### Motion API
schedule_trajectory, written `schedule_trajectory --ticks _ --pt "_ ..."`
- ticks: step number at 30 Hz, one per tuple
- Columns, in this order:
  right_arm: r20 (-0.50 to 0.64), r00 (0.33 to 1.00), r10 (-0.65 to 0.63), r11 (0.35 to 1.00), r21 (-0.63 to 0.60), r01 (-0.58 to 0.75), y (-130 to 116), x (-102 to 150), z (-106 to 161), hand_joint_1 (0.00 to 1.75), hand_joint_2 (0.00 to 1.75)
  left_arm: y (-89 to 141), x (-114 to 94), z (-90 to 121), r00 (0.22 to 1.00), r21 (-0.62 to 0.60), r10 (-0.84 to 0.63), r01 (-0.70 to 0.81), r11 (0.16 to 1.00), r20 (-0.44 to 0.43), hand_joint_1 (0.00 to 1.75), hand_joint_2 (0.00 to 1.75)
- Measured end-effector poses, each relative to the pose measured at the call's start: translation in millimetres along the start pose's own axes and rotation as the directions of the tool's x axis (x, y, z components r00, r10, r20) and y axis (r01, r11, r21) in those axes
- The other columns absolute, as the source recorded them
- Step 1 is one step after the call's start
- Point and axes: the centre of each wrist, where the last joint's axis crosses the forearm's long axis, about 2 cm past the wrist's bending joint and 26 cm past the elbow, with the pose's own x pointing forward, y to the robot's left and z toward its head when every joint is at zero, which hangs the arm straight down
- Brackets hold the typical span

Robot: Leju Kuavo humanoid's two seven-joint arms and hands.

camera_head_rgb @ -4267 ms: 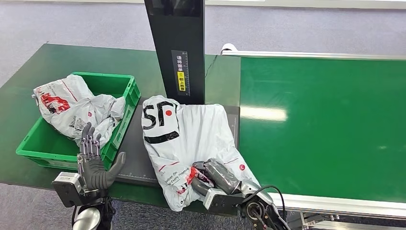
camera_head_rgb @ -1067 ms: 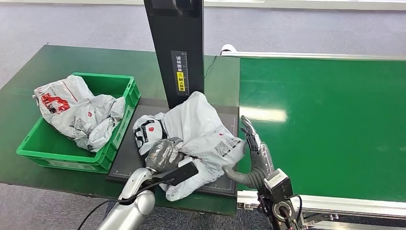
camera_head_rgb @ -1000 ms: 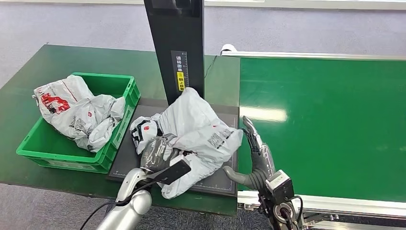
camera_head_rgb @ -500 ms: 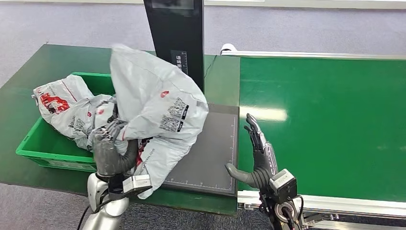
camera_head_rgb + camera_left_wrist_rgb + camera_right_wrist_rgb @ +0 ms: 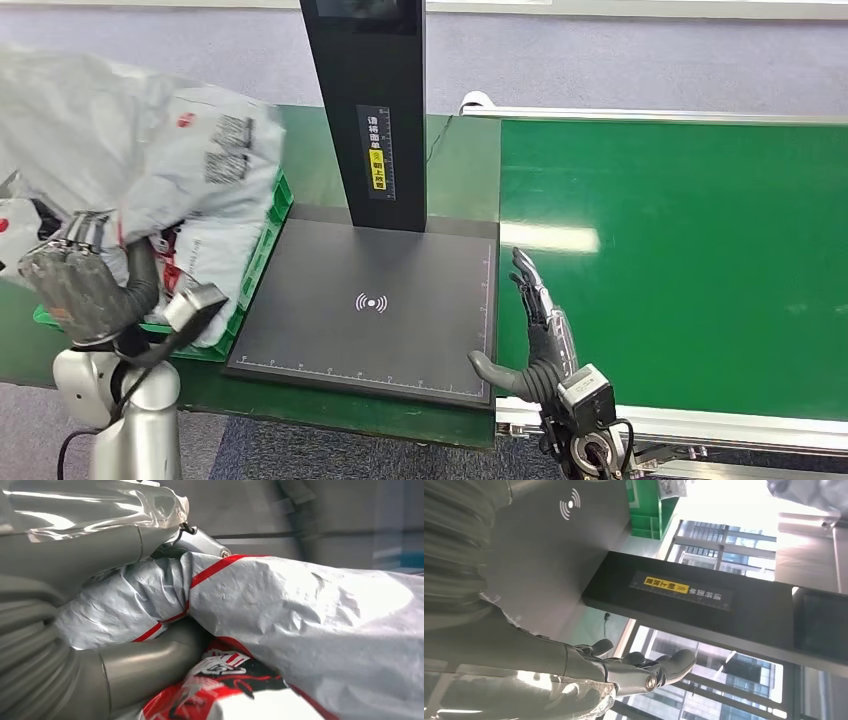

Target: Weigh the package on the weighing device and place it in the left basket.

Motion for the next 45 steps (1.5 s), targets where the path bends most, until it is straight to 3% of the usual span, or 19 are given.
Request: schedule_trajectory --ticks 4,6,11,16,24,41,45 --pt "-0.015 1.000 0.015 1.000 0.008 -0.015 -1.3 1.5 3.7 0.00 1.75 -15.2 -38.6 -9.3 0.960 -0.107 -0.124 0.099 0.989 -0.253 1.75 1.75" --pt "-0.020 1.000 0.020 1.000 0.015 -0.020 -2.2 1.8 5.8 0.00 1.75 -22.3 -59.1 -12.2 0.924 -0.174 -0.178 0.124 0.977 -0.339 1.75 1.75" --pt "-0.027 0.999 0.033 0.999 0.034 -0.032 -3.8 2.1 8.7 0.00 1.75 -28.7 -102.4 -12.0 0.861 -0.318 -0.313 0.190 0.929 -0.401 1.75 1.75" --pt "-0.028 0.999 0.040 0.998 0.043 -0.038 -5.4 2.2 7.7 0.00 1.75 -29.3 -129.4 -8.2 0.823 -0.475 -0.420 0.214 0.853 -0.383 1.75 1.75" --pt "-0.017 0.999 0.043 0.998 0.056 -0.042 -7.9 3.2 2.5 0.00 1.75 -41.7 -131.2 -1.5 0.860 -0.662 -0.418 0.133 0.738 -0.293 1.75 1.75" --pt "-0.015 0.999 0.045 0.997 0.057 -0.044 -8.8 3.1 1.3 0.00 1.75 -47.5 -130.1 1.5 0.873 -0.697 -0.408 0.117 0.707 -0.268 1.75 1.75" --pt "-0.011 0.999 0.043 0.997 0.064 -0.042 -9.2 3.2 0.6 0.00 1.75 -50.2 -129.1 2.5 0.904 -0.741 -0.346 0.052 0.669 -0.249 1.75 1.75"
